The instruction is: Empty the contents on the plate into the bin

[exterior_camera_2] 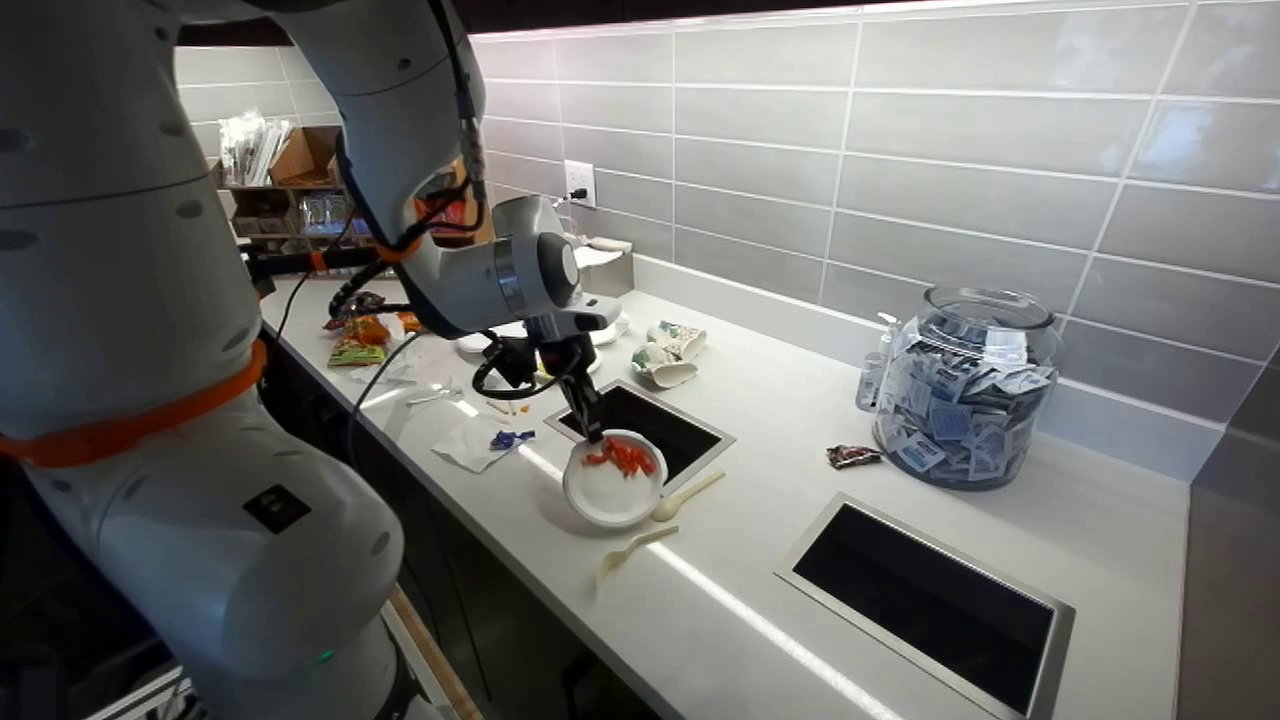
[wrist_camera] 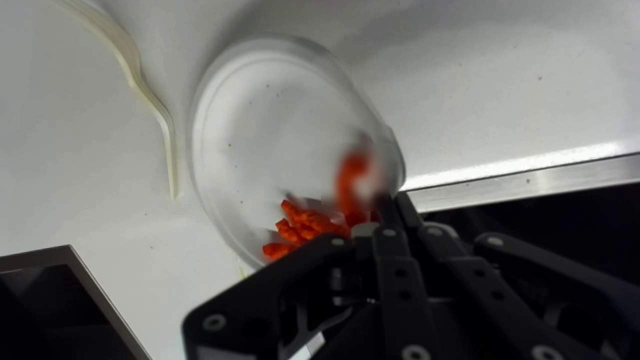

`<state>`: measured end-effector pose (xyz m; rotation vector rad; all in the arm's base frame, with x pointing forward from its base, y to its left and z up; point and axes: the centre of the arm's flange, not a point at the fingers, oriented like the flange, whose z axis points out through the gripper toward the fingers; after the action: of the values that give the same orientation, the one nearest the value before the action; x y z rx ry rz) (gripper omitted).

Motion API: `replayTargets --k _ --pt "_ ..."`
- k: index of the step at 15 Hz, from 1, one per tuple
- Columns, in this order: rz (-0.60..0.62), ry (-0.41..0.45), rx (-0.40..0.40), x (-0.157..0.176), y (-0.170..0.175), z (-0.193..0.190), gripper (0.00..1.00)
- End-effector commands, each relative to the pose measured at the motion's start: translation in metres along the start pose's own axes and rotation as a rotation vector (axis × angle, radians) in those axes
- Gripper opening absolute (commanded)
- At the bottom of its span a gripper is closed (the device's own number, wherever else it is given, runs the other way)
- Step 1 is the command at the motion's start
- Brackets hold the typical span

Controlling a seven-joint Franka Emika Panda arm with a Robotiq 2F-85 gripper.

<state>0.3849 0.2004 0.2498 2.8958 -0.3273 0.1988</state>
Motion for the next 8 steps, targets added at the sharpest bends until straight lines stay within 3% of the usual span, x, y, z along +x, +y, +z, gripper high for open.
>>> replayTargets --k 1,8 --pt "-0.010 0.042 -0.028 -0.002 0.000 -0.011 0.01" --pt "-0.051 0.091 -0.035 0.004 -0.009 -0.025 0.01"
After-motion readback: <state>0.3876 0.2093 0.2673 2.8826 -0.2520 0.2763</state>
